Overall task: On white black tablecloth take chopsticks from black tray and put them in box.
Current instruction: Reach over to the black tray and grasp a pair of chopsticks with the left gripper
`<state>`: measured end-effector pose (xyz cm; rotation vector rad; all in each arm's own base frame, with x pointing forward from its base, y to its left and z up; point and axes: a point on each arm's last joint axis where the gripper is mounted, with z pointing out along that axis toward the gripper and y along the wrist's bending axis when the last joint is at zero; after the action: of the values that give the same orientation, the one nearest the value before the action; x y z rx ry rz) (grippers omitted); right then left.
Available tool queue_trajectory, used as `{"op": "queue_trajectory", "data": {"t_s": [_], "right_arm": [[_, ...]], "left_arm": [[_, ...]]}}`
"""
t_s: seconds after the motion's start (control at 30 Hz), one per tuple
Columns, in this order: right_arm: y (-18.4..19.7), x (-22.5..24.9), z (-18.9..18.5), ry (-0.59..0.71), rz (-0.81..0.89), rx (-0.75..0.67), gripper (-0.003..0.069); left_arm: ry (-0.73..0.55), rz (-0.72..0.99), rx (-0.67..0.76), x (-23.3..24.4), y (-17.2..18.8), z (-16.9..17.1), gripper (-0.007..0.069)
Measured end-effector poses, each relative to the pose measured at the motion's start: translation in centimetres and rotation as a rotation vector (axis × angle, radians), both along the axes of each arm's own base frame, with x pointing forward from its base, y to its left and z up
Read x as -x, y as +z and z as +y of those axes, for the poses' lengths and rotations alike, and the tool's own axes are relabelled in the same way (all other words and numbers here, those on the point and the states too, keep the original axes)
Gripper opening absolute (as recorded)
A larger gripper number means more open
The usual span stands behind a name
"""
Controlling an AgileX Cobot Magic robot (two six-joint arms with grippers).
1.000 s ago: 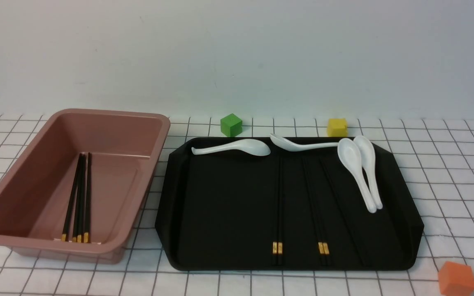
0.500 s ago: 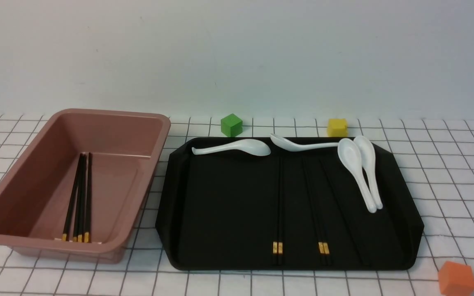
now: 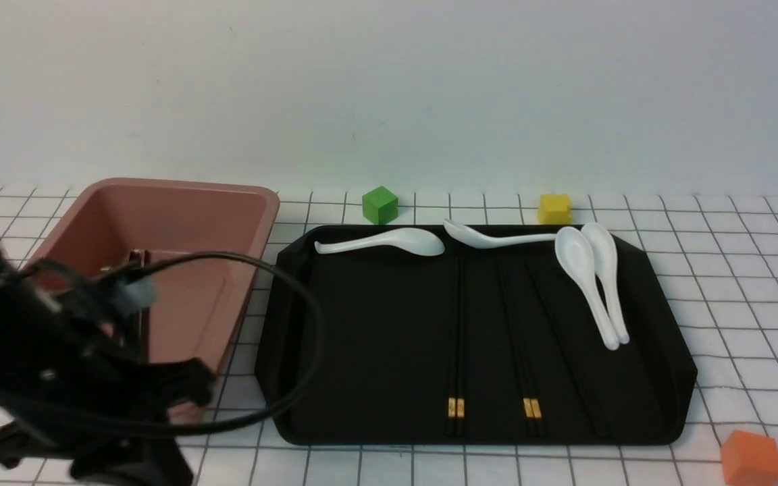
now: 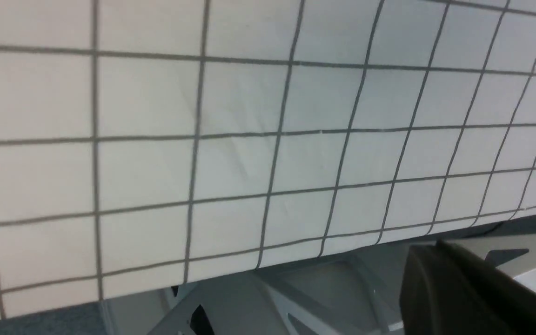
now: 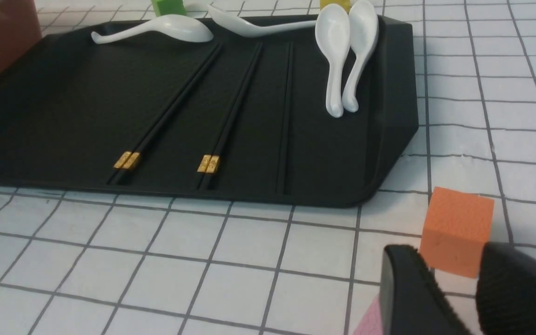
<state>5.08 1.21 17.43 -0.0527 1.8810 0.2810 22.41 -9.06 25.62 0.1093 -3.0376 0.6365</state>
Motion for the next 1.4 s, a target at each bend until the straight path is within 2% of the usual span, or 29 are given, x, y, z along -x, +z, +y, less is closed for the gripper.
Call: {"op": "queue_trajectory", "data": {"t_s": [0.07, 0.1, 0.13, 0.23, 0.37, 0.5, 0.53, 0.6, 0.73, 0.83, 1.3, 1.4], "right_arm": [[0.0, 0.0, 0.0, 0.000, 0.000, 0.000, 0.0240], [0.0, 0.0, 0.0, 0.000, 0.000, 0.000, 0.0240], [0.0, 0.0, 0.0, 0.000, 0.000, 0.000, 0.0240], [0.0, 0.0, 0.0, 0.000, 0.000, 0.000, 0.0240], [0.0, 0.0, 0.0, 0.000, 0.000, 0.000, 0.0240], [0.0, 0.0, 0.0, 0.000, 0.000, 0.000, 0.0240], [0.0, 0.0, 0.0, 0.000, 0.000, 0.000, 0.0240], [0.0, 0.0, 0.0, 0.000, 0.000, 0.000, 0.0240], [0.0, 0.0, 0.0, 0.000, 0.000, 0.000, 0.0240], [0.0, 0.0, 0.0, 0.000, 0.000, 0.000, 0.0240], [0.0, 0.0, 0.0, 0.000, 0.000, 0.000, 0.0240], [0.0, 0.0, 0.0, 0.000, 0.000, 0.000, 0.0240]], "left_arm": [[-0.059, 0.001, -0.014, -1.3, -0.6, -3.3, -0.0013], [-0.051, -0.008, -0.011, -1.5, -0.4, -3.3, -0.0013], [-0.085, -0.024, -0.025, -2.2, -0.8, -6.0, -0.0013], [-0.123, -0.080, -0.072, -3.9, -1.2, -10.7, -0.0013], [-0.150, -0.157, -0.167, -6.0, -1.9, -15.3, 0.0000], [-0.148, -0.246, -0.294, -8.6, -2.8, -19.0, 0.0104], [-0.147, -0.251, -0.296, -8.7, -2.9, -19.2, 0.0111], [-0.154, -0.262, -0.333, -9.9, -3.7, -20.7, 0.0198], [-0.159, -0.262, -0.349, -11.2, -4.9, -22.1, 0.0321], [-0.158, -0.258, -0.354, -11.7, -5.9, -22.6, 0.0355], [-0.154, -0.275, -0.335, -12.8, -9.7, -23.7, 0.0365], [-0.152, -0.276, -0.332, -12.8, -9.9, -23.8, 0.0344]]}}
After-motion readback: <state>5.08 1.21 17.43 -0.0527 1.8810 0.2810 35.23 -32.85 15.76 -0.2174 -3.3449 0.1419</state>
